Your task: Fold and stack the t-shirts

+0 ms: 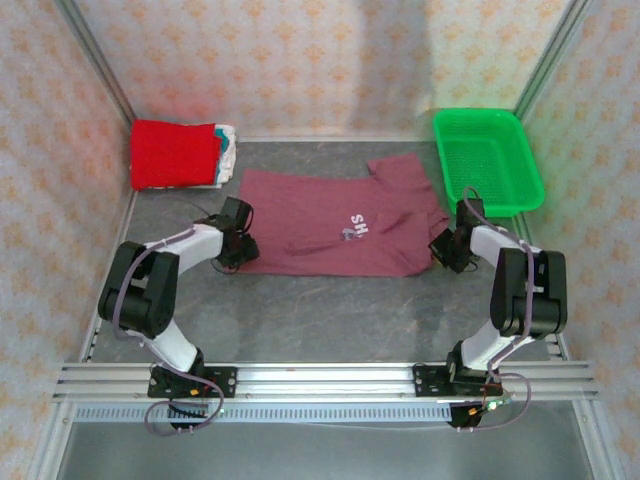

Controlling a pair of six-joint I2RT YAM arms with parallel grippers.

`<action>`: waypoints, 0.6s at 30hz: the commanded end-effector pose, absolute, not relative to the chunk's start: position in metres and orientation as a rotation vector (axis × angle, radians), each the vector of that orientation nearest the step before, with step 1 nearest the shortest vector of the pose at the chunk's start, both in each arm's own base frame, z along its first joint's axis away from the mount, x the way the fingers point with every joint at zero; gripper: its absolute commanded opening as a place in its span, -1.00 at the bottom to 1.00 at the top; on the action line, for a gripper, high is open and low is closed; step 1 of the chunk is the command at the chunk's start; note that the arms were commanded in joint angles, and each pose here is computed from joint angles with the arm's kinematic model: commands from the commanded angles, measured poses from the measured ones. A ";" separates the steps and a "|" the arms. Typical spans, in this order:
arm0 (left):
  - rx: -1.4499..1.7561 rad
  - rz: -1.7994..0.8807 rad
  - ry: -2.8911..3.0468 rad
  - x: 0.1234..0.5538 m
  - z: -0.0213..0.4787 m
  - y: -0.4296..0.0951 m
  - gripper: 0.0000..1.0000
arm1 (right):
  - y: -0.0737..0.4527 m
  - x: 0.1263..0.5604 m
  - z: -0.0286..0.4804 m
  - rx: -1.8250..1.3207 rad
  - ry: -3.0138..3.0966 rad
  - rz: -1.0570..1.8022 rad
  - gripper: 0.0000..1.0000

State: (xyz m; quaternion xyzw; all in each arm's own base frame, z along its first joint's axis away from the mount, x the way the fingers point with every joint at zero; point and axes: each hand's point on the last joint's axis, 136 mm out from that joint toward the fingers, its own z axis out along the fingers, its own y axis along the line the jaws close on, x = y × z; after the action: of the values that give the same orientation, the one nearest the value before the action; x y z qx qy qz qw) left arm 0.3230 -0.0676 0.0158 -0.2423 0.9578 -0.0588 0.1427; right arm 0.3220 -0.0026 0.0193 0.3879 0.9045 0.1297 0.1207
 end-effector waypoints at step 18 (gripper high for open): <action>-0.517 -0.139 2.647 0.332 0.104 -0.083 -0.20 | 0.053 0.343 0.147 0.656 2.465 0.507 -0.72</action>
State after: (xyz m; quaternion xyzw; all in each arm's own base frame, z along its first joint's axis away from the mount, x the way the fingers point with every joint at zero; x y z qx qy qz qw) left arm 0.3227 -0.0778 0.0870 -0.2199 0.9547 -0.0476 0.1950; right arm 0.3391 0.0220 0.1338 0.2899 0.9098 0.1483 0.2574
